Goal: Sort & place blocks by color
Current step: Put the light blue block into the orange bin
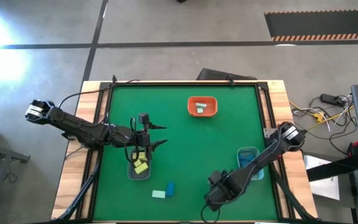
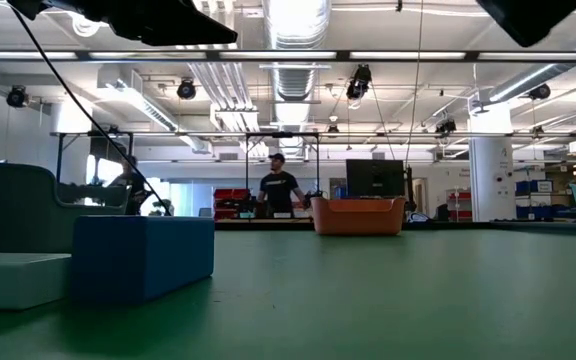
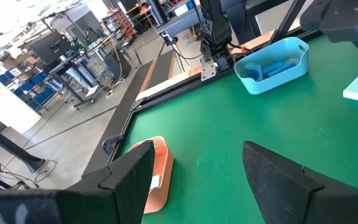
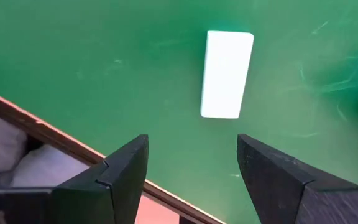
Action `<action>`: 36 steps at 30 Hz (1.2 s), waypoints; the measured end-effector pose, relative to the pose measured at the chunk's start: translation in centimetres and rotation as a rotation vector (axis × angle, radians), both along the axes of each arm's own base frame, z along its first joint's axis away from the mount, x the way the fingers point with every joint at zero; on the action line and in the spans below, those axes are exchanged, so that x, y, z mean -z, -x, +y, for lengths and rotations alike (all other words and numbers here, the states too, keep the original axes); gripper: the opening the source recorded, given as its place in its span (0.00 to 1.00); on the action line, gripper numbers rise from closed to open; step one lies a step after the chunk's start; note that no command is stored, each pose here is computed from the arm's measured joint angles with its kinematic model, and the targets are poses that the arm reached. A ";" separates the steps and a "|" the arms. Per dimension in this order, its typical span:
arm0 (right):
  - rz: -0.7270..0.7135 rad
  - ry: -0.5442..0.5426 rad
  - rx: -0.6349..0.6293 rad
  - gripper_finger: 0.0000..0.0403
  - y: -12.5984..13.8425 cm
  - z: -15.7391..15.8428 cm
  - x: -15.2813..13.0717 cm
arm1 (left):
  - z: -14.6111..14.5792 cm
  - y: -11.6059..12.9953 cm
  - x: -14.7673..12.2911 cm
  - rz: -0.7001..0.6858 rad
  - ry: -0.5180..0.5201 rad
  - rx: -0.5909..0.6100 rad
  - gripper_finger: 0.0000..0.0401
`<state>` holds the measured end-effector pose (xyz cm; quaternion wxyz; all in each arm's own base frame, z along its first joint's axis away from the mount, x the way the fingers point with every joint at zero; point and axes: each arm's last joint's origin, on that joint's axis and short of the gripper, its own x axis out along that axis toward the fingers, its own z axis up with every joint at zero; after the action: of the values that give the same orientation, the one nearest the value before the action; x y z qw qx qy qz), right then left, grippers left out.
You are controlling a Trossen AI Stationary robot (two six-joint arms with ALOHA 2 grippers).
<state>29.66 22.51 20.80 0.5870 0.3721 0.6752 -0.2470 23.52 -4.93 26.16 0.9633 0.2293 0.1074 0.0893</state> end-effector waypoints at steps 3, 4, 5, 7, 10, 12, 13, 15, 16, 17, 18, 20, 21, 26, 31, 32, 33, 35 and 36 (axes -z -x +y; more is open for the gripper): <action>0.019 0.015 -0.004 0.57 0.0 0.4 0.9 | 0.0 0.0 0.0 0.000 0.000 0.000 0.57; 0.024 0.018 -0.007 0.57 0.0 0.6 1.1 | 0.0 0.0 0.0 0.000 0.000 0.000 0.57; 0.028 0.022 -0.010 0.57 0.0 0.6 1.3 | 0.0 0.0 0.0 0.000 0.000 0.000 0.57; 0.031 0.031 -0.021 0.57 0.0 0.7 1.7 | 0.0 0.0 0.0 0.000 0.000 0.000 0.57; 0.043 0.052 -0.034 0.57 0.1 0.6 2.0 | 0.0 0.0 0.0 0.000 0.000 0.000 0.57; 0.041 0.079 -0.035 0.57 0.1 0.5 2.2 | 0.0 0.0 0.0 -0.001 0.000 0.000 0.57; 0.030 0.094 -0.035 0.57 0.1 0.4 2.2 | 0.0 0.0 0.0 -0.001 0.000 0.000 0.57; 0.016 0.121 -0.043 0.57 0.1 0.3 2.3 | 0.0 0.0 0.0 -0.001 0.000 0.000 0.57; 0.017 0.125 -0.045 0.57 0.1 0.3 2.4 | 0.0 0.0 0.0 -0.001 0.000 0.000 0.57; 0.019 0.127 -0.046 0.57 0.1 0.3 2.5 | 0.0 0.0 0.0 -0.001 0.000 0.000 0.57; 0.021 0.130 -0.047 0.57 0.0 0.3 2.7 | 0.0 0.0 0.0 -0.001 0.000 0.000 0.57; 0.032 0.139 -0.058 0.57 0.0 0.3 3.2 | 0.0 0.0 0.0 -0.001 0.000 0.000 0.57; 0.041 0.144 -0.059 0.57 0.0 0.3 3.6 | 0.0 0.0 0.0 -0.001 0.000 0.000 0.57; 0.080 0.163 -0.096 0.57 -0.3 0.6 5.5 | 0.0 0.0 0.0 -0.001 0.001 0.000 0.57; 0.092 0.165 -0.122 0.51 -0.5 0.7 6.2 | 0.0 0.0 0.0 -0.002 0.001 0.000 0.57; 0.092 0.165 -0.122 0.49 -0.5 0.7 6.2 | 0.0 0.0 0.0 -0.001 0.001 0.000 0.57; 0.090 0.164 -0.122 0.46 -0.5 0.7 6.2 | 0.0 0.0 0.0 -0.002 0.001 0.000 0.57; 0.081 0.163 -0.121 0.40 -0.5 0.7 6.2 | 0.0 0.0 0.0 -0.002 0.002 0.000 0.57; 0.078 0.165 -0.120 0.36 -0.5 0.7 6.1 | 0.0 0.0 0.0 -0.002 0.002 0.000 0.57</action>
<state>30.19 23.23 14.71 0.6028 0.2712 0.6960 -0.2804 23.53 -4.92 26.20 0.9636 0.2283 0.1066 0.0895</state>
